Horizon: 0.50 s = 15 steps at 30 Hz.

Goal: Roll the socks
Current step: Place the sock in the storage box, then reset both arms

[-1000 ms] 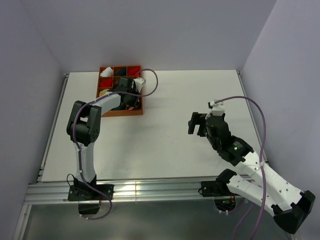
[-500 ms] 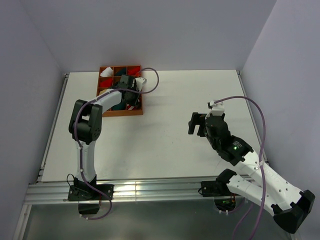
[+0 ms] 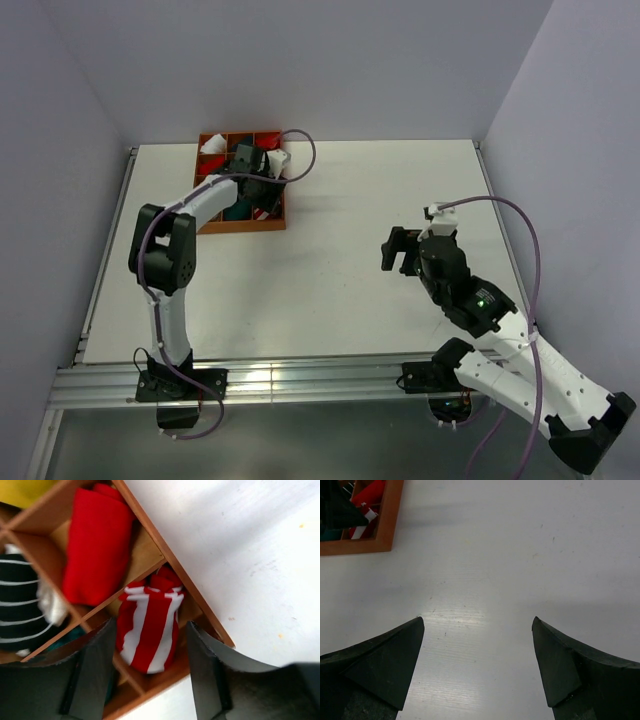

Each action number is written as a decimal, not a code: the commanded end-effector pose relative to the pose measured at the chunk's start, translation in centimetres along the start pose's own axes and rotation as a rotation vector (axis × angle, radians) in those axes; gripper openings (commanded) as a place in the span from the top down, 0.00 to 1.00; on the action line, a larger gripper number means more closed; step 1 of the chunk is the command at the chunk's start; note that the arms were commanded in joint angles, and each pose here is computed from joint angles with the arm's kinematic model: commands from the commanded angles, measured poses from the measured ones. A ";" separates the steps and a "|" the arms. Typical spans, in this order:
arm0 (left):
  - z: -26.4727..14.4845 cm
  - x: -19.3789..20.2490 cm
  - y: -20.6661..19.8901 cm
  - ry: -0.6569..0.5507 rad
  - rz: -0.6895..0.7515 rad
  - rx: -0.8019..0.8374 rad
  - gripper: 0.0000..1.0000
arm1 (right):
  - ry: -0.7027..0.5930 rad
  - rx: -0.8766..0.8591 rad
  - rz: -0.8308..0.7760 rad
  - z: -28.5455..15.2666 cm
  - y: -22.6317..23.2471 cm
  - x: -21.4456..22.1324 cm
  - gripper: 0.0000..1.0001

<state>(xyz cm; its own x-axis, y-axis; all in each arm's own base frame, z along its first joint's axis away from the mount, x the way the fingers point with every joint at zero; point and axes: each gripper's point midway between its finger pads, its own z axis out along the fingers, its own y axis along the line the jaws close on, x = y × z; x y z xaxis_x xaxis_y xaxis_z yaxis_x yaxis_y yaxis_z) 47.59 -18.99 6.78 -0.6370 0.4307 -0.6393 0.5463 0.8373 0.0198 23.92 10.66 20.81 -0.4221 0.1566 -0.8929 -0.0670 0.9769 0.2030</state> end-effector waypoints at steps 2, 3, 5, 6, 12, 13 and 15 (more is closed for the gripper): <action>-6.6 -6.5 0.3 -0.177 0.006 -0.022 0.26 | -0.087 0.006 0.041 -1.9 -0.2 -3.6 0.04; -7.3 -6.7 0.3 -0.181 0.000 -0.027 0.22 | -0.105 0.013 0.048 -2.2 -0.4 -4.3 0.04; -10.2 -8.4 0.4 -0.236 -0.041 -0.051 0.21 | -0.119 0.025 0.048 -2.8 -0.8 -4.8 0.03; -11.4 -8.9 0.7 -0.258 -0.060 -0.081 0.21 | -0.133 0.026 0.054 -3.2 -0.8 -5.4 0.03; -24.0 -10.0 3.4 -0.544 -0.335 -0.337 0.06 | -0.227 0.104 0.089 -5.9 -3.1 -8.1 0.03; -27.3 -8.8 3.9 -0.602 -0.371 -0.401 0.06 | -0.233 0.117 0.085 -6.2 -3.5 -8.2 0.02; -30.8 -7.5 4.3 -0.677 -0.455 -0.457 0.03 | -0.282 0.151 0.103 -7.4 -4.6 -9.2 0.02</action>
<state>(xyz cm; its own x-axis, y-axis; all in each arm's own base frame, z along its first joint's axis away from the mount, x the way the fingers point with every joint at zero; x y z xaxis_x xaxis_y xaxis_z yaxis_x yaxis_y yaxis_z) 40.91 -12.56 30.96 -0.3496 0.0468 -0.9357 0.1868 0.9822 -0.0207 22.29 6.64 28.35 -0.2468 0.2490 -0.9365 0.0175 0.9674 0.2526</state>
